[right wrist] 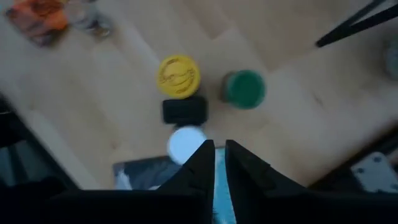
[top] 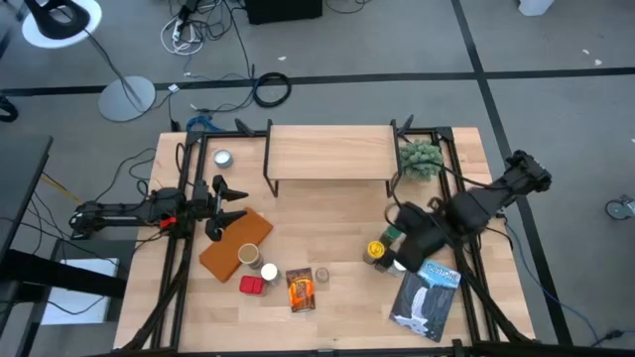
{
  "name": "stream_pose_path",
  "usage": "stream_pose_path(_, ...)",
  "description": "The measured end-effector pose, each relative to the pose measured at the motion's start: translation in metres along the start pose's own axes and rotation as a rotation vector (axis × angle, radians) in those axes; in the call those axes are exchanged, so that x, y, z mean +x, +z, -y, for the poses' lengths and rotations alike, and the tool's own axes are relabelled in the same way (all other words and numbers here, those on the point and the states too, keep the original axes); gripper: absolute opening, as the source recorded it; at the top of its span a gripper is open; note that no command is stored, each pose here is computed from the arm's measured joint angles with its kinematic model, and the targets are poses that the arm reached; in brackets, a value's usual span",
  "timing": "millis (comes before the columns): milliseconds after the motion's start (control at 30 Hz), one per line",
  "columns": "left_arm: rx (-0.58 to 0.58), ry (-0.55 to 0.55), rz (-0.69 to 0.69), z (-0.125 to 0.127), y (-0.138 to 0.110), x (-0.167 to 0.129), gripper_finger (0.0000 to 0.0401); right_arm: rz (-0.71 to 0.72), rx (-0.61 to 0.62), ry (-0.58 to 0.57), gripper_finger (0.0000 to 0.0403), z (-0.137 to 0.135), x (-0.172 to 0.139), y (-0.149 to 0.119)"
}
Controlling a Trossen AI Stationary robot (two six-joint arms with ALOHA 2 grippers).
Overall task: Shelf spices
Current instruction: Put the right white seasoning bottle on the shelf
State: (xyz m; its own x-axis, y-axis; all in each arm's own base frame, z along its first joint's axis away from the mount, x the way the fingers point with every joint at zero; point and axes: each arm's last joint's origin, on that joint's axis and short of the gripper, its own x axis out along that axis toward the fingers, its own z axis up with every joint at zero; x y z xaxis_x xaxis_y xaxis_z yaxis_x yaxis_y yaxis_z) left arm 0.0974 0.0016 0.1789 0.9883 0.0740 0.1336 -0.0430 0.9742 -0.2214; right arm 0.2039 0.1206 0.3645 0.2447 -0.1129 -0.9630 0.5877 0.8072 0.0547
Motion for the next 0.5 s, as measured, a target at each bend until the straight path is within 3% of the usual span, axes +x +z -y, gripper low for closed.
stream_pose_path(100, 0.000, 0.000, 0.000, 0.000, 0.000, 0.000, 0.0278, 0.004, -0.027, 0.012, 0.0016, -0.002, 0.007, -0.026)
stream_pose_path(200, 0.000, 0.000, 0.000, 0.000, 0.000, 0.000, 0.0278, -0.042, -0.048, -0.051, 0.0003, -0.001, 0.025, -0.056)
stream_pose_path(333, 0.000, 0.000, 0.000, 0.000, 0.000, 0.000, 0.0278, -0.143, -0.084, -0.120, 0.0011, 0.001, 0.051, -0.092)
stream_pose_path(500, 0.000, 0.000, 0.000, 0.000, 0.000, 0.000, 0.0278, -0.185, -0.071, -0.095, 0.0012, 0.000, 0.085, -0.119)
